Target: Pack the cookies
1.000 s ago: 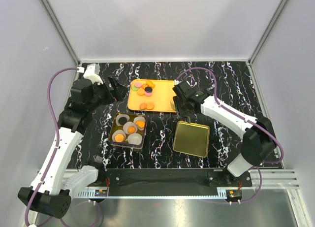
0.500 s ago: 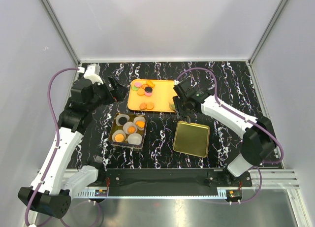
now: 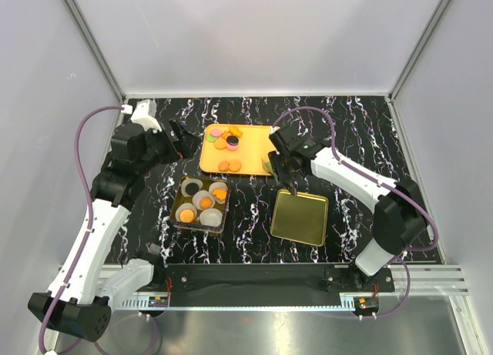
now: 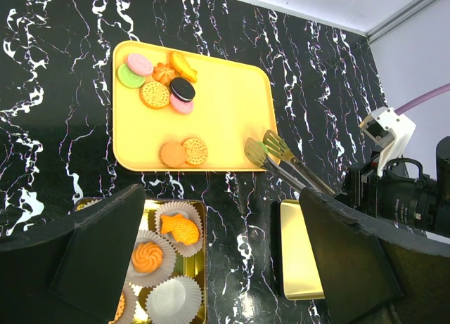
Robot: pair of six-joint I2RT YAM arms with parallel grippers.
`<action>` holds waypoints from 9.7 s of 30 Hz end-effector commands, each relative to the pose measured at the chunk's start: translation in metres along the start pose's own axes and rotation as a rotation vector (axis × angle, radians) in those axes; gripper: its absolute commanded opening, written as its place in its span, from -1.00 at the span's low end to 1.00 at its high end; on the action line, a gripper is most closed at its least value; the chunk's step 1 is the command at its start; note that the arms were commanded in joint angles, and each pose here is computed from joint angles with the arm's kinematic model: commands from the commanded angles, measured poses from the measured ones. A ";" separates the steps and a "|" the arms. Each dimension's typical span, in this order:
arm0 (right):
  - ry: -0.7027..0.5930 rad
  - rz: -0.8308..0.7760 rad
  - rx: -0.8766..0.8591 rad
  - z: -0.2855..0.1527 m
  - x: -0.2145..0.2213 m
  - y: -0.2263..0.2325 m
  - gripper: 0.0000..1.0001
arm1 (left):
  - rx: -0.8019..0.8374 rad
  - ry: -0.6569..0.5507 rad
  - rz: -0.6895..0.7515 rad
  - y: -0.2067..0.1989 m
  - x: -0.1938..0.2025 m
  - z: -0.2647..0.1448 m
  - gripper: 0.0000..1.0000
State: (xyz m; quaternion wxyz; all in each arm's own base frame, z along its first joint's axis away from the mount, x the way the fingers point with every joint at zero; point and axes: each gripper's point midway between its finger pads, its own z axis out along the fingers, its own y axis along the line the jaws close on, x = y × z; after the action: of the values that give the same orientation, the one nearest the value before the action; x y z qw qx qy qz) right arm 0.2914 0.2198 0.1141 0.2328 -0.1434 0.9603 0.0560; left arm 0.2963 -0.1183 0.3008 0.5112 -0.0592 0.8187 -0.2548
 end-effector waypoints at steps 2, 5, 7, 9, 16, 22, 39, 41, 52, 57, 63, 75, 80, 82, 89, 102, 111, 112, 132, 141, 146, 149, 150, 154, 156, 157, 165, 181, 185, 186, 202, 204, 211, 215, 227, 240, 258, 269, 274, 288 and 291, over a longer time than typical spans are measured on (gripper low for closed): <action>-0.055 0.005 -0.017 -0.013 -0.019 0.000 0.00 | 0.038 -0.038 0.006 -0.008 -0.009 0.001 0.98; -0.054 0.004 -0.013 -0.015 -0.018 -0.002 0.00 | 0.040 -0.037 0.003 -0.008 -0.009 0.002 0.98; -0.054 0.007 -0.015 -0.015 -0.017 -0.002 -0.01 | 0.040 -0.035 0.003 -0.008 -0.008 0.002 0.98; -0.055 0.009 -0.019 -0.016 -0.017 -0.002 -0.01 | 0.040 -0.035 0.003 -0.008 -0.008 0.002 0.98; -0.049 0.007 -0.029 -0.016 -0.015 0.000 0.01 | 0.042 -0.037 0.001 -0.008 -0.009 0.001 0.98; -0.047 0.009 -0.036 -0.016 -0.014 0.001 0.00 | 0.041 -0.036 0.001 -0.008 -0.008 0.001 0.98; -0.056 0.001 -0.028 -0.016 -0.022 0.000 -0.20 | 0.044 -0.033 -0.002 -0.008 -0.007 0.003 0.98; -0.074 0.006 -0.025 -0.019 -0.031 0.000 -0.21 | 0.045 -0.034 -0.002 -0.008 -0.007 0.003 0.98; -0.129 0.024 -0.028 -0.019 -0.064 -0.001 -0.21 | 0.040 -0.035 -0.001 -0.007 -0.007 0.002 0.98; -0.138 0.029 -0.033 -0.018 -0.070 0.000 -0.20 | 0.040 -0.033 0.001 -0.007 -0.007 0.003 0.98; -0.157 0.042 -0.071 -0.027 -0.079 0.008 -0.20 | 0.040 -0.028 -0.001 -0.007 -0.005 0.004 0.98; -0.194 0.001 -0.225 -0.066 -0.070 0.061 -0.22 | 0.042 -0.022 -0.004 -0.006 -0.004 0.008 0.98; -0.197 -0.074 -0.278 -0.086 -0.052 0.101 -0.22 | 0.043 -0.023 -0.007 -0.006 -0.005 0.008 0.98; -0.197 -0.086 -0.287 -0.092 -0.046 0.109 -0.21 | 0.040 -0.021 -0.006 -0.005 -0.004 0.008 0.98; -0.172 -0.164 -0.350 -0.116 -0.011 0.146 -0.21 | 0.038 -0.019 -0.008 -0.004 -0.003 0.009 0.98; -0.086 -0.275 -0.377 -0.118 0.044 0.185 -0.20 | 0.034 -0.016 -0.009 -0.003 -0.001 0.009 0.98; -0.047 -0.317 -0.361 -0.114 0.063 0.188 -0.18 | 0.037 -0.014 -0.010 -0.003 0.000 0.010 0.98; -0.040 -0.319 -0.359 -0.113 0.065 0.188 -0.19 | 0.038 -0.014 -0.010 -0.003 0.000 0.010 0.98; 0.005 -0.349 -0.354 -0.096 0.079 0.195 -0.12 | 0.033 -0.011 -0.010 -0.002 0.001 0.010 0.98; 0.000 -0.352 -0.359 -0.097 0.078 0.196 0.00 | 0.035 -0.010 -0.011 -0.003 0.001 0.010 0.98; -0.001 -0.354 -0.361 -0.097 0.077 0.197 0.03 | 0.034 -0.009 -0.011 -0.002 0.001 0.010 0.98; -0.014 -0.354 -0.359 -0.099 0.074 0.197 0.04 | 0.033 -0.011 -0.011 -0.002 0.001 0.010 0.98; -0.023 -0.355 -0.363 -0.101 0.073 0.197 0.04 | 0.035 -0.012 -0.011 -0.003 0.001 0.010 0.98; -0.065 -0.354 -0.354 -0.110 0.062 0.193 0.04 | 0.037 -0.012 -0.011 -0.003 0.000 0.009 0.98; -0.086 -0.353 -0.343 -0.116 0.056 0.188 0.04 | 0.039 -0.015 -0.009 -0.004 -0.001 0.009 0.98; -0.096 -0.351 -0.343 -0.119 0.053 0.187 0.04 | 0.041 -0.016 -0.008 -0.004 -0.001 0.008 0.98; -0.145 -0.285 -0.336 -0.127 0.028 0.163 0.02 | 0.044 -0.016 -0.008 -0.005 -0.001 0.007 0.98; -0.266 0.270 -0.131 -0.069 -0.080 -0.058 0.01 | 0.097 0.027 -0.022 -0.012 0.010 0.014 0.98; -0.277 0.390 -0.004 -0.034 -0.096 -0.122 0.02 | 0.124 0.047 -0.028 -0.016 0.014 0.015 0.98; -0.269 0.412 0.010 -0.027 -0.096 -0.132 0.02 | 0.127 0.051 -0.030 -0.016 0.016 0.015 0.98; -0.042 0.531 0.126 0.091 -0.071 -0.209 0.28 | 0.166 0.047 -0.033 -0.023 0.016 0.011 0.98; -0.011 0.527 0.131 0.100 -0.064 -0.211 0.39 | 0.164 0.044 -0.032 -0.022 0.015 0.010 0.98; 0.001 0.504 0.185 0.098 -0.063 -0.220 0.73 | 0.161 0.041 -0.031 -0.022 0.014 0.010 0.98; -0.053 0.512 0.231 0.073 -0.076 -0.227 0.76 | 0.156 0.041 -0.029 -0.020 0.014 0.010 0.98; -0.173 0.584 0.114 -0.002 -0.012 -0.156 0.55 | 0.189 0.075 -0.050 -0.025 0.022 0.016 0.98; -0.087 0.691 0.171 -0.021 0.099 -0.114 0.28 | 0.234 0.171 -0.035 -0.043 0.049 0.025 0.98; -0.044 0.748 0.206 0.002 0.113 -0.115 0.26 | 0.268 0.232 -0.037 -0.051 0.066 0.030 0.98; -0.014 0.781 0.197 0.024 0.130 -0.112 0.12 | 0.267 0.254 -0.043 -0.051 0.073 0.034 0.98; -0.029 0.798 0.166 0.035 0.129 -0.108 0.04 | 0.262 0.270 -0.034 -0.051 0.078 0.037 0.98; -0.130 0.735 -0.039 0.013 0.069 -0.081 -1.00 | 0.244 0.430 -0.077 -0.057 0.133 0.059 0.98; -0.154 0.694 -0.104 -0.002 0.046 -0.071 -1.00 | 0.256 0.476 -0.052 -0.063 0.146 0.067 0.98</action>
State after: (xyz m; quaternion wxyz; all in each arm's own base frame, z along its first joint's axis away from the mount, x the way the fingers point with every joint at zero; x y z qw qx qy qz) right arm 0.2463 0.1187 0.0456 0.2189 0.2174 0.9420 0.1322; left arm 0.2690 -0.2339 0.1822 0.2908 0.0316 0.8871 -0.3570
